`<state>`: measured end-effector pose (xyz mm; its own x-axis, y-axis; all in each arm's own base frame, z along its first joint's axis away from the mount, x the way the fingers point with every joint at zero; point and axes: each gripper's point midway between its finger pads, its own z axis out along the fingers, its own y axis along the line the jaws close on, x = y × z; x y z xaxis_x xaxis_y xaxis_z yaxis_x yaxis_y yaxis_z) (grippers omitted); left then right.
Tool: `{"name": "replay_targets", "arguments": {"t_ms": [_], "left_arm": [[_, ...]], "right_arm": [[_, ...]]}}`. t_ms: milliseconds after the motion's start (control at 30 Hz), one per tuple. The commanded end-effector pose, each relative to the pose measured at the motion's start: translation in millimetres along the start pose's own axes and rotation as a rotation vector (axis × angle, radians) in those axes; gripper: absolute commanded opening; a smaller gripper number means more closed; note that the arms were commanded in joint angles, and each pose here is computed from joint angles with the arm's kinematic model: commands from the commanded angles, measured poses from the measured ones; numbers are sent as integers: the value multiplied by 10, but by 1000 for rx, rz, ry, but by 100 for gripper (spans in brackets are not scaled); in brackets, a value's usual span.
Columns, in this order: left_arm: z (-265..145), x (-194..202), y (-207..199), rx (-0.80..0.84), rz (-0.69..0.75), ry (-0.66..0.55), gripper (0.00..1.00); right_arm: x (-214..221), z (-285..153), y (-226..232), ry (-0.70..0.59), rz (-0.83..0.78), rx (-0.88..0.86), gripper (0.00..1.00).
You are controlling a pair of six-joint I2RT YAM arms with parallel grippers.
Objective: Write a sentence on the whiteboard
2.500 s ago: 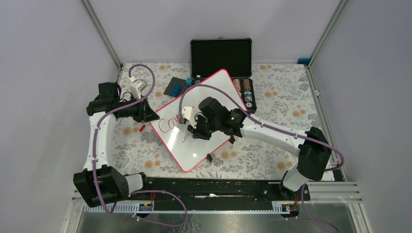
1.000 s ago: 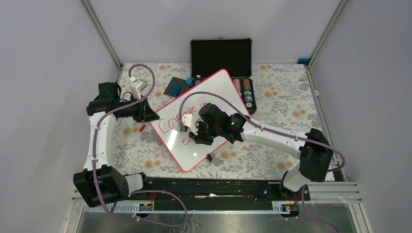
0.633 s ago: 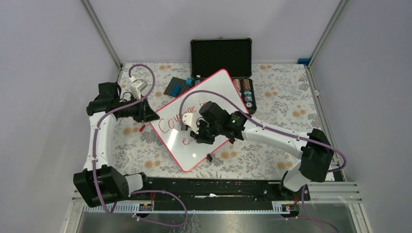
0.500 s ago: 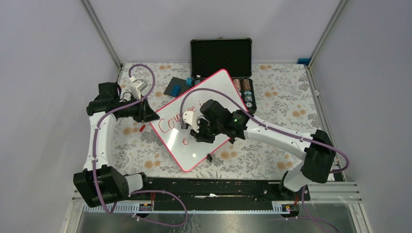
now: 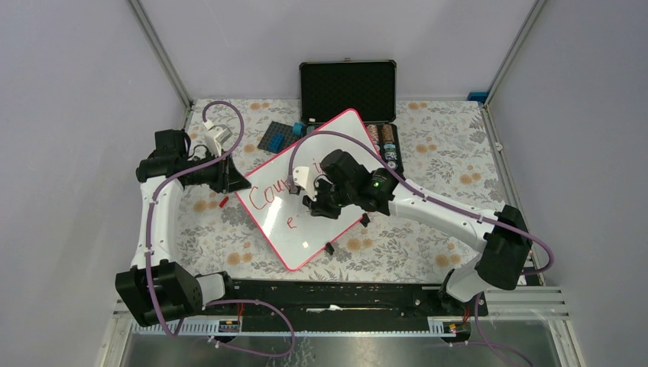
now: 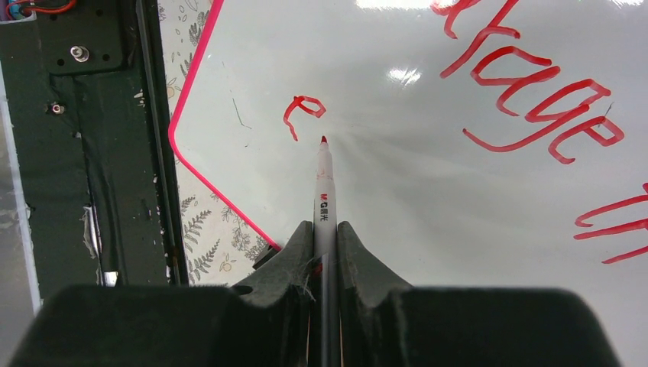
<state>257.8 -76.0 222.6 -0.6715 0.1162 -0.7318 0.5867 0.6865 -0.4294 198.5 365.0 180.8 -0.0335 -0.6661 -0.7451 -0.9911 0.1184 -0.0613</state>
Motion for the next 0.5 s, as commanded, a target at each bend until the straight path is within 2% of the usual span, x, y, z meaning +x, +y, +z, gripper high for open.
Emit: {"name": "replay_targets", "arguments": {"t_ms": [0, 467], "left_arm": [[1, -12, 42, -25, 54, -9, 1], [3, -10, 48, -26, 54, -7, 1]], "right_arm": [[-229, -59, -17, -63, -9, -11, 0], [-220, 81, -77, -55, -1, -2, 0]]}}
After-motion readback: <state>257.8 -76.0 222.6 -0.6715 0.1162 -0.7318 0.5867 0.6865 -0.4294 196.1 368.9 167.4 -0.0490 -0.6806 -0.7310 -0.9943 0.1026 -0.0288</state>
